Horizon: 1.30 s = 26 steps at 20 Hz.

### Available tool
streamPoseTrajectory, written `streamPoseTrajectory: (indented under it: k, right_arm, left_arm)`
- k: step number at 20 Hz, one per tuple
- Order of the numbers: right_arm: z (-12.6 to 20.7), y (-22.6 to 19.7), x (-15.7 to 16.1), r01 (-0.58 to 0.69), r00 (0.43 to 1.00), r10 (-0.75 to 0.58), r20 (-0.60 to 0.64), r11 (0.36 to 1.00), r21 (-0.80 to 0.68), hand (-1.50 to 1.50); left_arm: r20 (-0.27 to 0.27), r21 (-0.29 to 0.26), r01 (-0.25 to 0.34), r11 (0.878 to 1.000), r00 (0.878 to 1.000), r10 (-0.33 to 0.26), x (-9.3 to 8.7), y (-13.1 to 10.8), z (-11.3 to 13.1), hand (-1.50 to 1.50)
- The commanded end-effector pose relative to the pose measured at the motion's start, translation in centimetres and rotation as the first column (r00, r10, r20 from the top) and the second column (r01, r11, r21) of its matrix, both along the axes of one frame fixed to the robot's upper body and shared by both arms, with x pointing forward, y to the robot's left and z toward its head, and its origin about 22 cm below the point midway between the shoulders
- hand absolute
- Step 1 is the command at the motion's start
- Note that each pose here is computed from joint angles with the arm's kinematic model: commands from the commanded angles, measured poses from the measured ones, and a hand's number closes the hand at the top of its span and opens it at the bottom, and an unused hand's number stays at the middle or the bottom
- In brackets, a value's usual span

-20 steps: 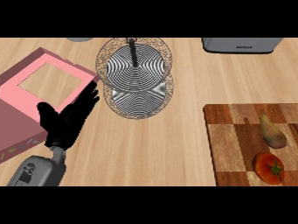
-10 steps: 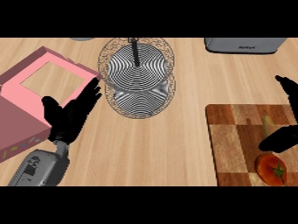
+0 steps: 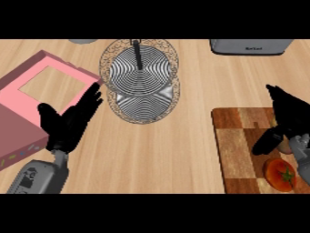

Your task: Pick the pear from the cutting board and place it in the tiered basket

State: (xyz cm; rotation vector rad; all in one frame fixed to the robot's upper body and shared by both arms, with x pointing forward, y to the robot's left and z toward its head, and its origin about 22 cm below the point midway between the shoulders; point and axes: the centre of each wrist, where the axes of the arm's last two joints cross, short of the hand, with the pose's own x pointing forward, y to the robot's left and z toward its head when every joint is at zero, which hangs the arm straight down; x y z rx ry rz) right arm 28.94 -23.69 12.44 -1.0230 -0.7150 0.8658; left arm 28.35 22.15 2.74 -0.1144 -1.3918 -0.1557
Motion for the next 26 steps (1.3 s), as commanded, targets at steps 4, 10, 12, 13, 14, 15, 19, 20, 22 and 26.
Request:
streamPoseTrajectory:
  k: [4,10,12,13,14,15,19,20,22,26]
  right_arm:
    - [-3.2,0.1,-0.5,0.116,0.985,-0.126,-0.117,0.989,-0.092,-1.5]
    - [-3.3,-1.8,-1.2,0.141,0.986,-0.151,-0.068,0.981,-0.132,-1.5]
    - [-3.8,-1.4,-1.6,0.15,0.985,-0.16,-0.065,0.978,-0.145,-1.5]
    - [-5.6,-1.1,-2.1,0.15,0.985,-0.161,-0.059,0.975,-0.163,-1.5]
    - [-3.1,-3.5,-1.7,0.161,0.984,-0.171,-0.052,0.974,-0.16,-1.5]
    - [-4.0,-2.6,-0.5,0.175,0.982,-0.184,-0.048,0.974,-0.145,-1.5]
    - [-4.4,-2.6,-2.8,0.166,0.983,-0.175,-0.052,0.975,-0.146,-1.5]
    - [-4.4,-4.2,-1.2,0.176,0.982,-0.183,-0.043,0.974,-0.142,-1.5]
    - [-7.3,-4.9,-1.6,0.152,0.987,-0.156,-0.024,0.981,-0.124,-1.5]
    - [-7.9,-6.0,-1.3,0.167,0.985,-0.17,-0.012,0.98,-0.108,-1.5]
  left_arm:
    - [-0.011,-0.012,0.008,1.0,1.0,-0.008,-0.4,-0.2,-0.8,0.0]
    - [-0.029,-0.004,-0.009,1.0,1.0,0.009,-0.5,1.7,-1.7,0.0]
    - [-0.006,0.01,-0.003,1.0,1.0,0.003,0.1,-0.7,-0.9,0.0]
    - [-0.02,0.012,-0.015,1.0,1.0,0.015,0.0,1.4,0.4,0.0]
    - [-0.002,-0.012,-0.006,1.0,1.0,0.006,-1.1,0.7,0.1,0.0]
    - [-0.018,-0.003,-0.015,1.0,1.0,0.015,-0.2,0.3,-0.2,0.0]
    - [-0.009,-0.005,-0.021,1.0,1.0,0.021,-0.1,2.8,-0.8,0.0]
    - [0.006,0.006,0.01,1.0,1.0,-0.01,0.3,2.4,1.6,0.0]
    - [-0.001,0.002,-0.014,1.0,1.0,0.014,0.1,-0.2,-0.3,0.0]
    - [0.0,0.026,0.0,1.0,1.0,0.0,0.5,0.0,1.0,0.0]
